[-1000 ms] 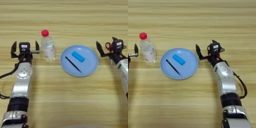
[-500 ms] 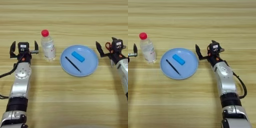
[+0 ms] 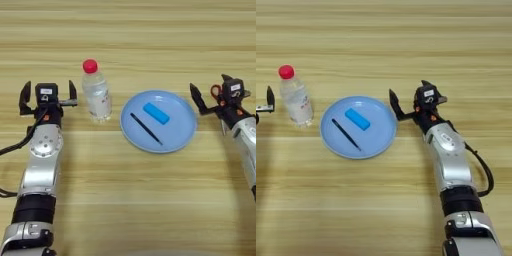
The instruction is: Move the objects on the table
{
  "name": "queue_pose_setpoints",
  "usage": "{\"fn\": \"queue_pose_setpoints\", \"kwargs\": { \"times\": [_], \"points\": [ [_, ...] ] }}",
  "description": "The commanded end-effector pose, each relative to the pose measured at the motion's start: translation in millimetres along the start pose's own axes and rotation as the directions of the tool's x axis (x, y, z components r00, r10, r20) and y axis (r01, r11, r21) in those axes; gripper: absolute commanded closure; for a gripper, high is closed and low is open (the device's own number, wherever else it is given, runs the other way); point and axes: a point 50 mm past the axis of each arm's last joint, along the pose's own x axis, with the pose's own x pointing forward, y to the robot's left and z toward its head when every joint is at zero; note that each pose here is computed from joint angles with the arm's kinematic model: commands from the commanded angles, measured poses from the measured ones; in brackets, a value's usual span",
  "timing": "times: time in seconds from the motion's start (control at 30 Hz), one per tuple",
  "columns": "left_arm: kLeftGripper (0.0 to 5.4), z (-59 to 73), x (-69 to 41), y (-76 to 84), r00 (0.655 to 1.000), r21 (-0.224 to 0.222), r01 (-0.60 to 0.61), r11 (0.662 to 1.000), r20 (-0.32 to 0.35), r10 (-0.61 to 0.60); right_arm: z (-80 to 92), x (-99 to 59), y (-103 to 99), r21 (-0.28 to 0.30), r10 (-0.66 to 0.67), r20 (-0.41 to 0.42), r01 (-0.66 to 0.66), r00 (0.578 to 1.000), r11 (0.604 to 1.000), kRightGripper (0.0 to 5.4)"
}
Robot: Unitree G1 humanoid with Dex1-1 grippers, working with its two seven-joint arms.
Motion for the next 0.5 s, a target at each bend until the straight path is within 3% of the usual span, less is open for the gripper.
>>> {"fn": "queue_pose_setpoints", "kwargs": {
  "times": [0.03, 0.3, 0.5],
  "points": [
    [0.0, 1.5, -2.2, -3.6, 1.0, 0.007, 0.005, 1.0, -0.001, -0.005, 3.1, -3.0, 2.7, -0.059, 0.064, -0.039, -0.067, 0.997, 0.996, 0.01],
    [0.0, 2.1, -2.7, -4.3, 1.0, 0.006, 0.004, 1.0, -0.003, -0.004, 17.9, -3.3, 19.2, -0.12, 0.209, -0.103, -0.22, 0.973, 0.968, 0.01],
    [0.0, 1.6, -2.3, -3.9, 1.0, 0.008, 0.004, 1.0, -0.004, -0.004, 19.5, 5.8, 36.0, -0.187, 0.321, -0.152, -0.346, 0.935, 0.919, 0.01]
  ]
}}
